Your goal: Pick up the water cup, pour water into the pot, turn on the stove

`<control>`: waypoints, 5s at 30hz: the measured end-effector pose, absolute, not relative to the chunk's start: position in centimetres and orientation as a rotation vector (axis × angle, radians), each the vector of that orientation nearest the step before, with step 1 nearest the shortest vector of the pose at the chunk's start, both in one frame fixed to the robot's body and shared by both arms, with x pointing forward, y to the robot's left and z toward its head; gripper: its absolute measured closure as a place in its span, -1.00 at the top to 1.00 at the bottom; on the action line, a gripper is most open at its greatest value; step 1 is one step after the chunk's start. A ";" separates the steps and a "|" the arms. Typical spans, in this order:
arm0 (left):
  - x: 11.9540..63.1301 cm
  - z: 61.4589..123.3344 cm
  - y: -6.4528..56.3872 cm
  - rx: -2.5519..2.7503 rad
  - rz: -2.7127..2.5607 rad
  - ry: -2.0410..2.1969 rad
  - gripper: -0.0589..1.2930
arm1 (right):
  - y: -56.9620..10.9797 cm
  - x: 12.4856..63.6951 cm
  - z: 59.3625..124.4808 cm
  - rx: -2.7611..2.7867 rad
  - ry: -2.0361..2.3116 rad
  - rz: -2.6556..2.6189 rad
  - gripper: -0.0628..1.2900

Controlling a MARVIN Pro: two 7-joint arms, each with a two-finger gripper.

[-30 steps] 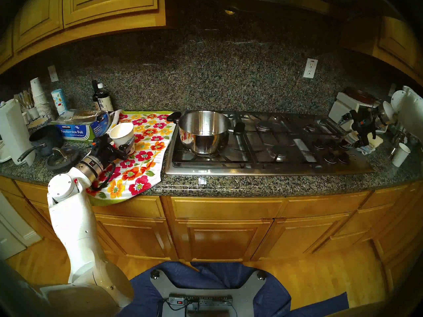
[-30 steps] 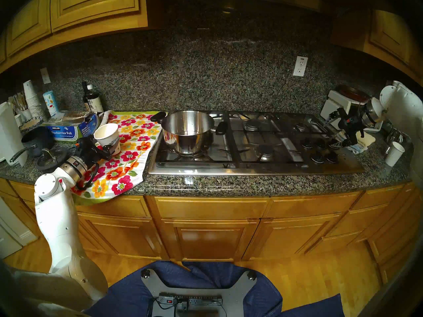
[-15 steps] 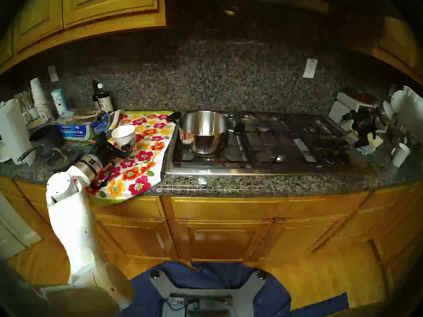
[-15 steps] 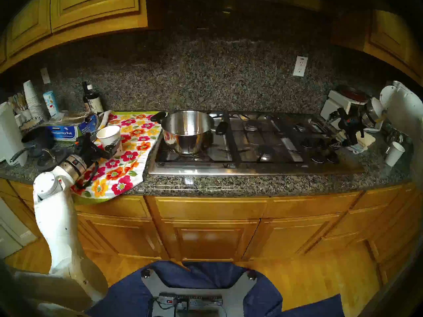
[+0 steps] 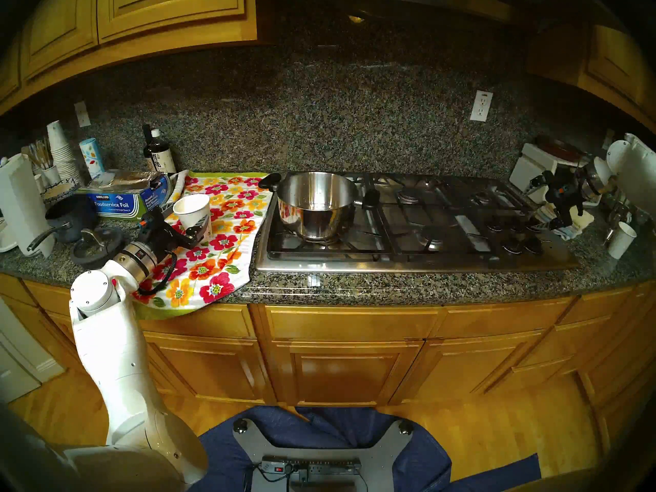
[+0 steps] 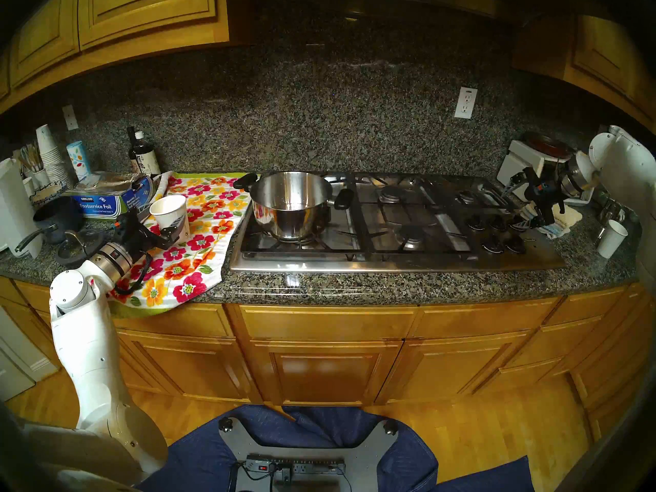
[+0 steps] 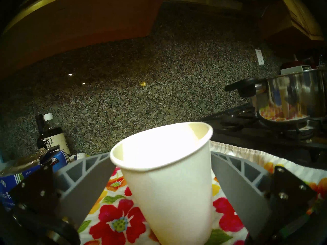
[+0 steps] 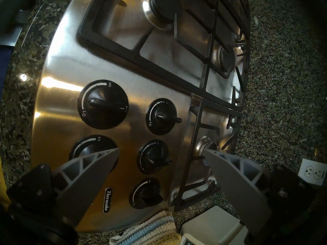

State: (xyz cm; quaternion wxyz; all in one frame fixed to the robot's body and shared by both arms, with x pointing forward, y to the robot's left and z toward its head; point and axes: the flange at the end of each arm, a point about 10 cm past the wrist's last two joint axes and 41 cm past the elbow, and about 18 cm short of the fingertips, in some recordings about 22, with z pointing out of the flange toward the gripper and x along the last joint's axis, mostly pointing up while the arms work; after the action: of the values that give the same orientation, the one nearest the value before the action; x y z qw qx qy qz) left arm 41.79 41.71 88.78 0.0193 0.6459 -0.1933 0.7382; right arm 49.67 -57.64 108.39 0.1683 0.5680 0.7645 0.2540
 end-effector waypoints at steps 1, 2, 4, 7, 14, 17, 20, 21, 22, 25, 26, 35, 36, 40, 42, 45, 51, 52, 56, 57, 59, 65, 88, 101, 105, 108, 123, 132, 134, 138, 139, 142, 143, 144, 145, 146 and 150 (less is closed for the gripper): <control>41.7 88.8 41.8 2.007 2.293 -0.599 0.91 | -57.6 49.7 108.4 1.615 2.174 0.722 0.92; 41.6 88.8 41.8 2.008 2.294 -0.598 0.91 | -57.6 49.7 108.4 1.615 2.174 0.722 0.92; 41.4 88.8 41.9 2.011 2.296 -0.595 0.91 | -57.6 49.7 108.4 1.615 2.174 0.722 0.92; 41.0 89.0 41.9 2.015 2.295 -0.589 0.91 | -57.6 49.7 108.4 1.615 2.174 0.722 0.92; 40.2 89.4 41.9 2.019 2.280 -0.579 0.91 | -57.6 49.7 108.4 1.616 2.174 0.722 0.92; 39.8 89.5 41.9 2.019 2.276 -0.576 0.91 | -57.6 49.7 108.4 1.616 2.174 0.722 0.92; 39.3 89.7 41.7 2.019 2.273 -0.573 0.92 | -57.6 49.7 108.4 1.616 2.174 0.722 0.92; 39.1 89.7 41.7 2.019 2.271 -0.573 0.92 | -57.6 49.7 108.4 1.616 2.174 0.722 0.92; 39.0 89.7 41.6 2.020 2.269 -0.571 0.91 | -57.6 49.7 108.4 1.616 2.174 0.722 0.92; 38.5 89.9 41.5 2.022 2.265 -0.566 0.91 | -57.6 49.7 108.4 1.616 2.174 0.722 0.92; 38.3 89.9 41.5 2.023 2.264 -0.565 0.92 | -57.6 49.7 108.4 1.616 2.174 0.722 0.92; 36.7 90.4 41.7 2.039 2.263 -0.544 0.91 | -57.6 49.7 108.4 1.616 2.174 0.722 0.92; 36.6 90.4 41.7 2.041 2.263 -0.542 0.91 | -57.6 49.7 108.4 1.616 2.174 0.722 0.92; 36.2 90.6 42.0 2.049 2.265 -0.538 0.91 | -57.6 49.7 108.4 1.616 2.174 0.722 0.92; 35.9 90.8 42.2 2.053 2.266 -0.536 0.91 | -57.6 49.7 108.4 1.616 2.174 0.722 0.92; 35.5 91.1 42.3 2.056 2.264 -0.537 0.91 | -57.6 49.7 108.4 1.616 2.174 0.722 0.92; 34.8 92.0 42.4 2.050 2.260 -0.549 0.91 | -57.6 49.7 108.4 1.616 2.174 0.722 0.92; 34.7 92.2 42.3 2.049 2.258 -0.549 0.91 | -57.6 49.7 108.4 1.616 2.174 0.722 0.92; 34.3 93.0 41.9 2.045 2.247 -0.530 0.91 | -57.6 49.7 108.4 1.616 2.174 0.722 0.92; 34.3 93.2 41.7 2.045 2.241 -0.523 0.91 | -57.6 49.7 108.4 1.616 2.174 0.722 0.92; 34.2 93.5 41.4 2.043 2.222 -0.501 0.91 | -57.6 49.7 108.4 1.616 2.174 0.722 0.92; 34.2 93.7 40.9 2.041 2.203 -0.476 0.91 | -57.6 49.7 108.4 1.616 2.174 0.722 0.92; 34.2 94.2 41.0 2.057 2.206 -0.457 0.91 | -57.6 49.7 108.5 1.628 2.160 0.736 0.92; 34.3 94.2 41.0 2.060 2.209 -0.461 0.91 | -56.8 50.9 110.2 1.875 1.932 0.906 0.92; 34.3 94.2 41.0 2.060 2.209 -0.463 0.91 | -56.7 51.1 110.4 1.948 1.871 0.952 0.92; 34.3 94.2 41.0 2.060 2.209 -0.463 0.91 | -56.6 51.2 110.3 2.003 1.827 0.980 0.92; 34.2 94.2 41.0 2.060 2.208 -0.466 0.91 | -57.0 51.4 108.7 2.269 1.606 0.987 0.92; 34.2 94.2 41.0 2.061 2.207 -0.467 0.91 | -57.9 51.6 108.8 2.378 1.390 0.995 0.92; 34.2 94.2 41.0 2.061 2.207 -0.468 0.91 | -58.2 51.6 108.9 2.405 1.322 1.014 0.92; 34.2 94.2 41.0 2.061 2.207 -0.468 0.91 | -58.3 51.7 109.1 2.433 1.256 1.050 0.93; 34.2 94.2 41.0 2.061 2.207 -0.468 0.91 | -58.3 51.7 109.2 2.444 1.231 1.064 0.92; 34.2 94.2 41.0 2.061 2.207 -0.468 0.91 | -58.3 51.9 109.5 2.457 1.184 1.094 0.93; 34.2 94.2 41.0 2.061 2.207 -0.468 0.91 | -58.3 51.9 109.5 2.459 1.177 1.099 0.92; 34.2 94.2 41.0 2.061 2.207 -0.468 0.91 | -58.3 51.9 109.6 2.460 1.171 1.103 0.92; 34.2 94.2 41.0 2.061 2.207 -0.469 0.91 | -58.3 52.0 109.6 2.462 1.164 1.108 0.92; 34.2 94.2 41.0 2.061 2.207 -0.469 0.91 | -58.3 52.0 109.6 2.463 1.161 1.110 0.92; 34.2 94.2 41.0 2.061 2.207 -0.469 0.91 | -58.2 52.1 109.7 2.468 1.142 1.121 0.92</control>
State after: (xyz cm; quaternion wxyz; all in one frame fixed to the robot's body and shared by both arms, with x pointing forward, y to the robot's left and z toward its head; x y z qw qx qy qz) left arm 34.23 40.98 94.18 0.0427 0.6739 -0.1532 0.7215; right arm 52.13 -58.19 109.73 0.1000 0.8348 0.3864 0.3793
